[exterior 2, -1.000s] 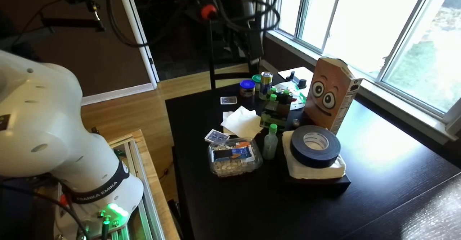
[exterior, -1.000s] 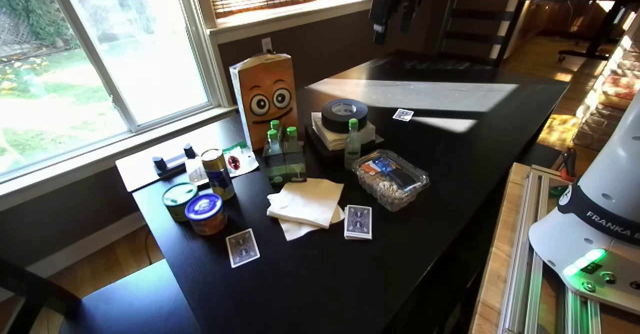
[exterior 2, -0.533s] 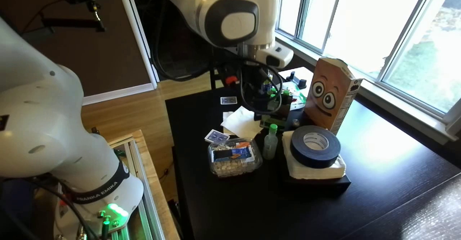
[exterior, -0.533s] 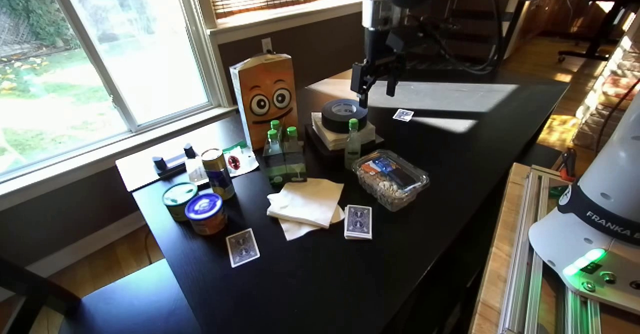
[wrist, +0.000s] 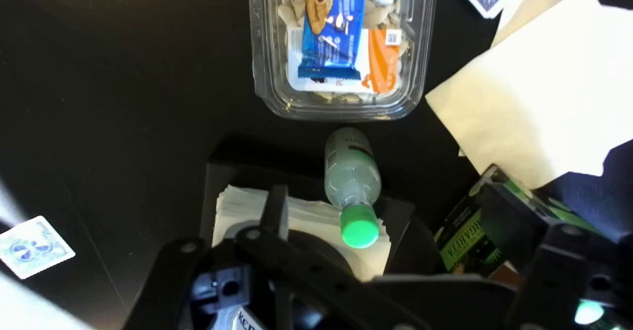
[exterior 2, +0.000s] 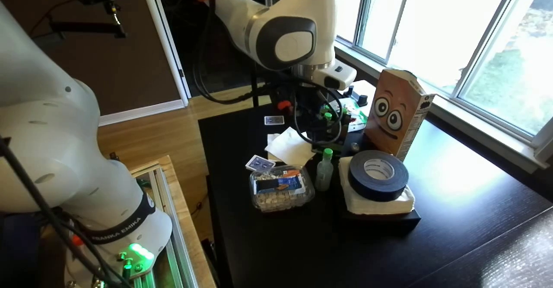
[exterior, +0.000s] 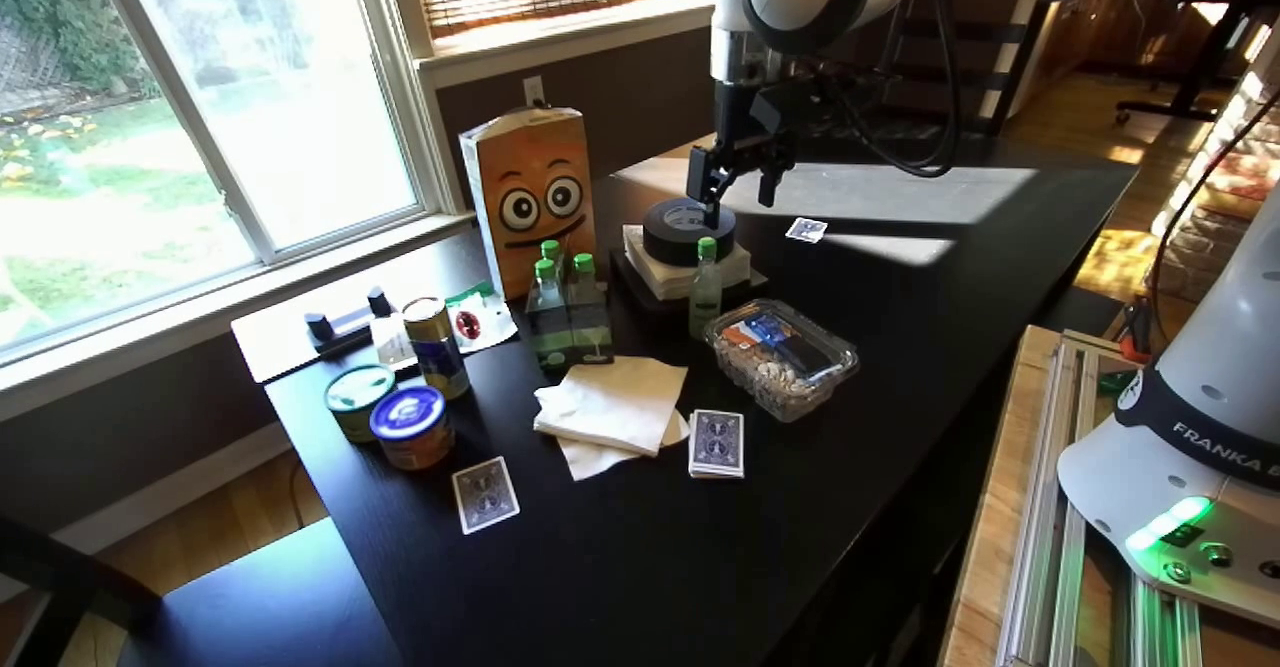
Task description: Put the glass bottle in the box.
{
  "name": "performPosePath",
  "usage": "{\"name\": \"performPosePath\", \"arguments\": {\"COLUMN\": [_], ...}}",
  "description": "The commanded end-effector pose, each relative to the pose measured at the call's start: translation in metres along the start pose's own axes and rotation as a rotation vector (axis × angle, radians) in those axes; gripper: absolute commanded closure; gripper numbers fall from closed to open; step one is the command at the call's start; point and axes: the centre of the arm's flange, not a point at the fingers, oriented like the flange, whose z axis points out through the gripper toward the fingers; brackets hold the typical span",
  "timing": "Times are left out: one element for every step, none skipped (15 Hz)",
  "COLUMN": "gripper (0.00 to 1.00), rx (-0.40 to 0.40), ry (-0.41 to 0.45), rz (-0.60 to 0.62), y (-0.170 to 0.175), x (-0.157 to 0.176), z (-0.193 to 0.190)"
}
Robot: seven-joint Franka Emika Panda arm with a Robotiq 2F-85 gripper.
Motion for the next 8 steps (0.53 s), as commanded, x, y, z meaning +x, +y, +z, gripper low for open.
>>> {"name": "performPosePath", "arguments": {"gripper": [0.00, 0.00, 0.00, 0.00, 0.00, 0.00, 0.00, 0.00], "rx": [-0.021, -0.027, -0.027, -0.028, -0.032, -0.040, -0.043, -0.047], "ry": [0.072, 0.064, 0.033, 0.008, 0.002, -0.005, -0.011, -0.022], "rz": [0.045, 0.052, 0.054, 0.054, 0.052, 0.049, 0.043, 0.042], "y": [-0.010, -0.010, -0.011, -0.013, -0.017, -0.022, -0.026, -0.027], "x": [0.014, 0.019, 0.024, 0.030, 0.035, 0.042, 0.049, 0.056], "z": [0.027, 0.032, 0.038, 0.044, 0.046, 0.047, 0.048, 0.051]}}
